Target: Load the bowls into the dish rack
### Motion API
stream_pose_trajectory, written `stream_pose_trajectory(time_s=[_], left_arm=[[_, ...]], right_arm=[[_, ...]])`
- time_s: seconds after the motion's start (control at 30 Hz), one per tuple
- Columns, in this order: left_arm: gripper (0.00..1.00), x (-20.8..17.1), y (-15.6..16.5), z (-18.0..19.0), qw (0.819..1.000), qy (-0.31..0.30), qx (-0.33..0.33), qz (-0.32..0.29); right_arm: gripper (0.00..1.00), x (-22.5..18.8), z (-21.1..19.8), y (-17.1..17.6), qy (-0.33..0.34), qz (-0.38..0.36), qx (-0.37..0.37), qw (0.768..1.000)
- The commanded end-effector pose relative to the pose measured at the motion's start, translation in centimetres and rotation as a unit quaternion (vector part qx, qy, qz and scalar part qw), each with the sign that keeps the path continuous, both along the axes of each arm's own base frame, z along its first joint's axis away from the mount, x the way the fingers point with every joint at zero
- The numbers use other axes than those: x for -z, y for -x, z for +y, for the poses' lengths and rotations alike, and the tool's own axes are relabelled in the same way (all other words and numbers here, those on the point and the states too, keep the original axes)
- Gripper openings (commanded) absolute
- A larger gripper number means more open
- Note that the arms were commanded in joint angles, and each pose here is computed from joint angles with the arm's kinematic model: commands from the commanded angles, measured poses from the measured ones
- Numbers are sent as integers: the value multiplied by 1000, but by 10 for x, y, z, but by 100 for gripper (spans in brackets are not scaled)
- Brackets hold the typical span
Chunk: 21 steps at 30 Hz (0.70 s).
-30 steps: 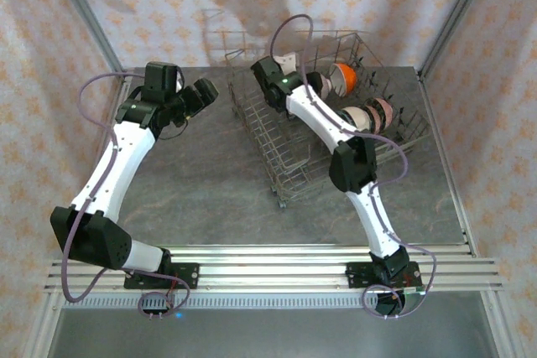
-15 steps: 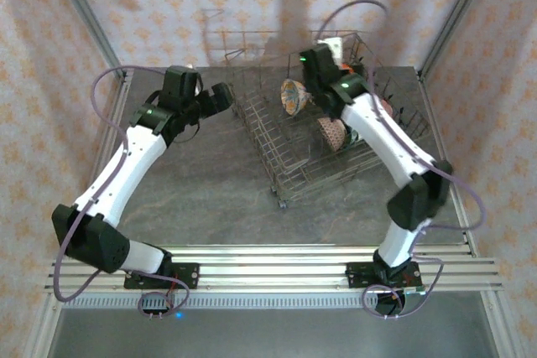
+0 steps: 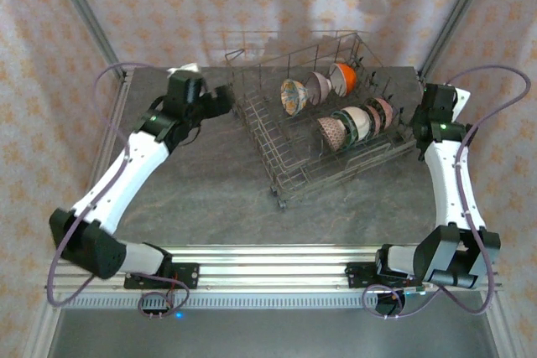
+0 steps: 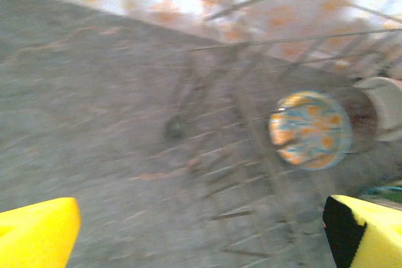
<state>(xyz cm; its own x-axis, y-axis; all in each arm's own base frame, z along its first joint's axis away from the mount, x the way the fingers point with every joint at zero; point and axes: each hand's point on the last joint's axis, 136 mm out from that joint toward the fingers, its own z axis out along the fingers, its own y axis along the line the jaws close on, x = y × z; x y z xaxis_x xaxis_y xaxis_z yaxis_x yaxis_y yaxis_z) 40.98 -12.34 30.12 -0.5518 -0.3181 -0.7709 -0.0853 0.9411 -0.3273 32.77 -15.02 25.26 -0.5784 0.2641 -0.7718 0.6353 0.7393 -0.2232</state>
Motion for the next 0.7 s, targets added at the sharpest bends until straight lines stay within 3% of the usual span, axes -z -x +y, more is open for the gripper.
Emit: stream_pose_trajectory(time_s=[0.0, 0.13, 0.23, 0.37, 0.47, 0.6, 0.67], left_arm=[[99, 4, -3, -47, 998, 15, 44, 42], [97, 25, -9, -88, 993, 4, 83, 86], [87, 53, -9, -84, 986, -33, 74, 148], [78, 61, -9, -73, 983, -49, 64, 165], [59, 65, -12, -68, 982, -40, 64, 173], [24, 75, -17, -57, 979, -26, 58, 193], [16, 76, -19, -46, 979, -29, 50, 197]], right_arm=[[100, -16, 5, -3, -17, -41, -7, 999], [100, -13, 4, -4, -19, -30, -1, 999], [100, -14, 3, -3, -17, -30, 1, 999], [100, -18, 3, -1, -16, -32, 1, 999], [100, -16, 4, -1, -19, -30, 0, 999], [100, -12, 4, -1, -22, -28, 3, 999], [100, -11, 4, -1, -24, -30, 6, 999]])
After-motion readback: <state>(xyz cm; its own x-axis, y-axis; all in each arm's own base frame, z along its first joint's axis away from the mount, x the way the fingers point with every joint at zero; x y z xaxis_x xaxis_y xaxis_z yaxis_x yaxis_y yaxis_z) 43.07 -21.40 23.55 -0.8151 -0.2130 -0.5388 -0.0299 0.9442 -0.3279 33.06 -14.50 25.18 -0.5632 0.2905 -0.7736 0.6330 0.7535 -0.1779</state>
